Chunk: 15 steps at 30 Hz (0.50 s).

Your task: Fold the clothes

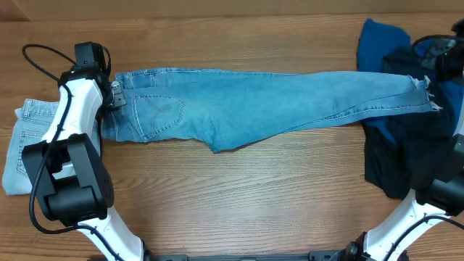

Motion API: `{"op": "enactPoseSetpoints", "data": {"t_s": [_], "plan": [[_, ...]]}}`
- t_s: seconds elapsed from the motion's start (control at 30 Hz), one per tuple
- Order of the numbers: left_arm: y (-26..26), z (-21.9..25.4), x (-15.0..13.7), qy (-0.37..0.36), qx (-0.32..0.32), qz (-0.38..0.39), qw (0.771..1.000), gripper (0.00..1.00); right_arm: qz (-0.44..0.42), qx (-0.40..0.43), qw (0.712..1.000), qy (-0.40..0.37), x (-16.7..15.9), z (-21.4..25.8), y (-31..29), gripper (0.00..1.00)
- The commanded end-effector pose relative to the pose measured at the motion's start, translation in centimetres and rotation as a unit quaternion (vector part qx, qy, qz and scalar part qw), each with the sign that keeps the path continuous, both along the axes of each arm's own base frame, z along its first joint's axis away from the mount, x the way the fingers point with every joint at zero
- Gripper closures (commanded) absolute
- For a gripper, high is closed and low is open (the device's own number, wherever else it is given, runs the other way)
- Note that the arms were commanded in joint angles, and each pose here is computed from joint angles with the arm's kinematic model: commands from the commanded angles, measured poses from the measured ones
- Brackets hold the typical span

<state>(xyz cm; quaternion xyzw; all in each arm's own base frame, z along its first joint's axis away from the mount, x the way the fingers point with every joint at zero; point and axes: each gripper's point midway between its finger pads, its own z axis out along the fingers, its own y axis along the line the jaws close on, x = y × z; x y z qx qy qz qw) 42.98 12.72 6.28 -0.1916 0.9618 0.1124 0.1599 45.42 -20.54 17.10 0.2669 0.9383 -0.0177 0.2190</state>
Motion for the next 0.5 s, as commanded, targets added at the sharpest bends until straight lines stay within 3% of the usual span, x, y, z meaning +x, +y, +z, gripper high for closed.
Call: {"op": "enactPoseSetpoints", "data": {"t_s": [0.0,0.13,0.3,0.37,0.47], "plan": [[0.5,1.1,0.1,-0.009,0.012,-0.003,1.0,0.85,-0.001,0.014,0.999,0.042,0.1,-4.0,-0.1,0.8],[0.5,1.1,0.1,-0.008,0.012,-0.003,1.0,0.84,-0.001,0.042,0.994,0.103,-0.5,-9.4,0.2,0.79],[0.5,1.1,0.1,-0.008,0.012,-0.003,1.0,0.84,-0.001,0.044,0.993,0.108,-0.3,-10.6,0.1,0.78],[0.5,1.1,0.0,-0.007,0.012,-0.003,1.0,0.84,-0.001,0.047,0.992,0.116,-0.7,-10.7,0.2,0.65],[0.5,1.1,0.0,-0.007,0.012,-0.003,1.0,0.84,-0.014,0.018,0.99,0.141,-1.7,-10.7,-0.8,0.61]]}}
